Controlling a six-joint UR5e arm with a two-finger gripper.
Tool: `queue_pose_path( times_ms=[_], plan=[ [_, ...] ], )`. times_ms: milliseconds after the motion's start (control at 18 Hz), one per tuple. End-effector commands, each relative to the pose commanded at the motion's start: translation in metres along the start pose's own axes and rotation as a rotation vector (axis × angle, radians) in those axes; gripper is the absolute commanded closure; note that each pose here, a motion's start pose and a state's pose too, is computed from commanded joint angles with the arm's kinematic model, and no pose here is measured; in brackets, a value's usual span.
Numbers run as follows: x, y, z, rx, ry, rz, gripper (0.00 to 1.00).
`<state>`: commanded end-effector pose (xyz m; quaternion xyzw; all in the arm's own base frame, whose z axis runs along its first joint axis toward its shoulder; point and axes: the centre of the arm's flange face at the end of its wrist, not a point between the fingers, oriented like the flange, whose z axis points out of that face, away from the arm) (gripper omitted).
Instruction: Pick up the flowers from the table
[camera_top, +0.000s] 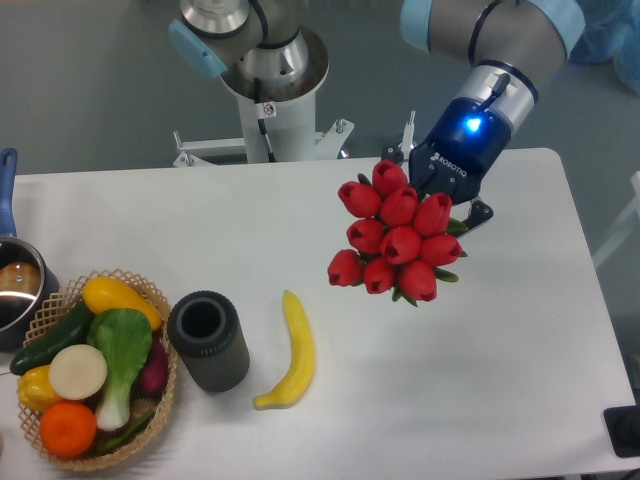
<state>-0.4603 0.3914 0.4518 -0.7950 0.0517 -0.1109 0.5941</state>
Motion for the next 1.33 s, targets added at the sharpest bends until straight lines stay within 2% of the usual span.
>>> queue_pose_path(
  times_ms=[1333],
  plan=[
    [-0.0033,0.0014,-0.0090,0.005,-0.015,-0.008,0.62]
  ],
)
